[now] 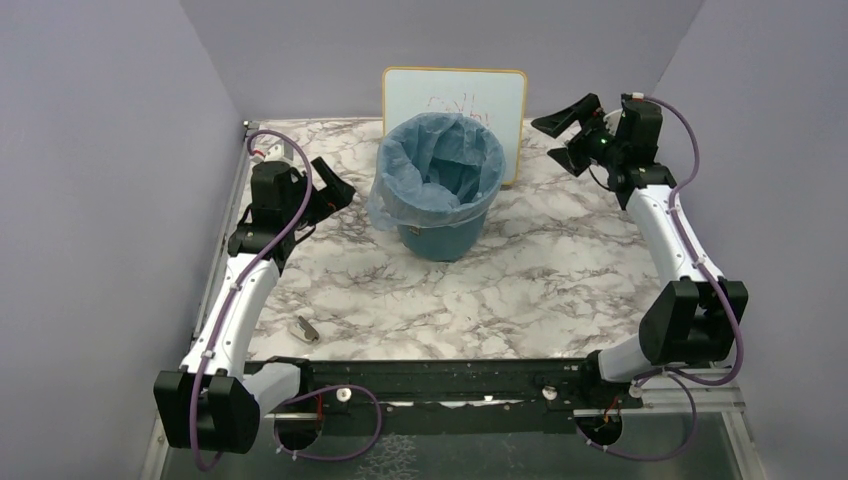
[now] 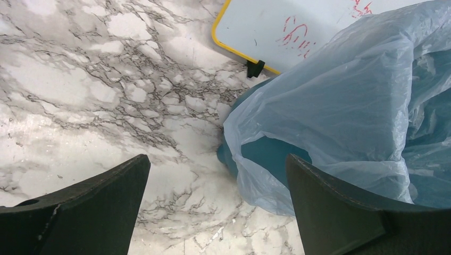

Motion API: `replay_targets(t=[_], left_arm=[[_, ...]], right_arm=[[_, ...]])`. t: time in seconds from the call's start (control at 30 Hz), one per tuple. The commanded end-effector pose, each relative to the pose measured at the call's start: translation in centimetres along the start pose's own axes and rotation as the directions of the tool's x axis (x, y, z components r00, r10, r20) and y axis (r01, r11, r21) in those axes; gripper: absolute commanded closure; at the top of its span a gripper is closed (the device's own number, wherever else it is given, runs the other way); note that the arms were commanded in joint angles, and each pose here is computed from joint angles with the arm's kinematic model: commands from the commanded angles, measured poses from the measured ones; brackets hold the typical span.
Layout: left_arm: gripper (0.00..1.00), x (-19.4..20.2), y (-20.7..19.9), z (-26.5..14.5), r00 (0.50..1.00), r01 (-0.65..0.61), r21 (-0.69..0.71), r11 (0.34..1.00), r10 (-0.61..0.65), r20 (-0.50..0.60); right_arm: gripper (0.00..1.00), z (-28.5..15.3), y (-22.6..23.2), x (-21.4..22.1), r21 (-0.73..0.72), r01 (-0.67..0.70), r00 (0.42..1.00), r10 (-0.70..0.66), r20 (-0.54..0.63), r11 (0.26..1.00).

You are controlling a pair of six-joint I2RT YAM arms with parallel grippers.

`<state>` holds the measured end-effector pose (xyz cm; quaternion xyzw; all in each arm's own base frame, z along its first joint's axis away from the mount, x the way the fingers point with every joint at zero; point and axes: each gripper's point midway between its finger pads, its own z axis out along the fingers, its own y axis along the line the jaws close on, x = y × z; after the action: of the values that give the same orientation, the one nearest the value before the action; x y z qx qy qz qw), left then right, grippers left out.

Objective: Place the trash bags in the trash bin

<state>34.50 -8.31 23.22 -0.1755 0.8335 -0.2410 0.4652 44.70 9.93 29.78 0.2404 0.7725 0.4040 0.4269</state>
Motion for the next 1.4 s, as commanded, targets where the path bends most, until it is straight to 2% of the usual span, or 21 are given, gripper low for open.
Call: replay_targets(t=[0.0,0.13,0.23,0.4,0.5,0.63,0.73,0.8,0.87,0.93,1.0,1.2,1.37], left_arm=[[0.01,-1.8,-1.4,-0.5,0.999,-0.016,0.049,0.999,0.013,0.052],[0.01,-1.0,-1.2,0.0,1.000,0.000,0.057,0.998,-0.002,0.024],[0.01,-1.0,-0.9,0.1,0.999,0.013,0.045,0.999,-0.014,0.032],[0.01,-1.5,-1.4,0.2,0.998,-0.006,0.076,0.997,0.002,0.061],[0.01,-1.3,-2.1,0.6,0.999,-0.012,0.121,0.993,0.007,0.044],[0.01,-1.2,-0.5,1.6,0.988,0.154,0.020,0.988,-0.154,0.018],[0.01,-1.4,-0.2,2.0,0.980,0.198,0.026,0.980,-0.199,0.028],[0.01,-1.6,-0.5,2.4,0.983,0.181,0.062,0.982,-0.183,0.022],[0.01,-1.8,-0.9,2.8,0.979,0.199,0.078,0.977,-0.201,0.014],[0.01,-1.7,-0.9,3.5,0.970,0.245,0.083,0.966,-0.245,-0.007],[0.01,-1.5,-1.8,4.2,0.970,0.243,0.139,0.960,-0.239,-0.045],[0.01,1.4,-2.6,6.4,0.937,0.284,0.170,0.944,-0.236,-0.259],[0.01,2.8,-2.7,7.1,0.910,0.310,0.184,0.933,-0.236,-0.339]], right_arm=[[0.00,-0.1,1.2,0.2,-0.086,-0.168,0.985,0.162,-0.066,0.982],[0.00,0.5,0.6,0.4,-0.074,-0.240,0.968,0.233,-0.094,0.968],[0.00,0.7,0.9,0.4,-0.114,-0.241,0.967,0.228,-0.117,0.964],[0.00,0.5,3.6,0.3,-0.290,-0.136,0.981,0.088,-0.173,0.947],[0.00,0.7,4.3,0.8,-0.359,-0.127,0.972,0.045,-0.228,0.925],[0.00,1.7,3.7,1.0,-0.372,-0.124,0.960,0.017,-0.278,0.920],[0.00,3.0,1.7,0.3,-0.279,-0.042,0.973,-0.025,-0.231,0.959],[0.00,3.8,-0.2,-1.1,-0.141,0.061,0.983,-0.084,-0.163,0.988],[0.00,4.4,-2.0,-1.8,-0.045,0.104,0.985,-0.109,-0.137,0.994],[0.00,5.2,-2.6,-1.4,-0.038,0.108,0.978,-0.113,-0.174,0.993],[0.00,5.9,-2.5,-0.1,-0.042,0.115,0.965,-0.122,-0.233,0.992],[0.00,9.0,-2.4,6.4,-0.018,0.246,0.890,-0.234,-0.391,0.969],[0.00,9.3,-3.0,9.5,0.010,0.302,0.865,-0.270,-0.422,0.953]])
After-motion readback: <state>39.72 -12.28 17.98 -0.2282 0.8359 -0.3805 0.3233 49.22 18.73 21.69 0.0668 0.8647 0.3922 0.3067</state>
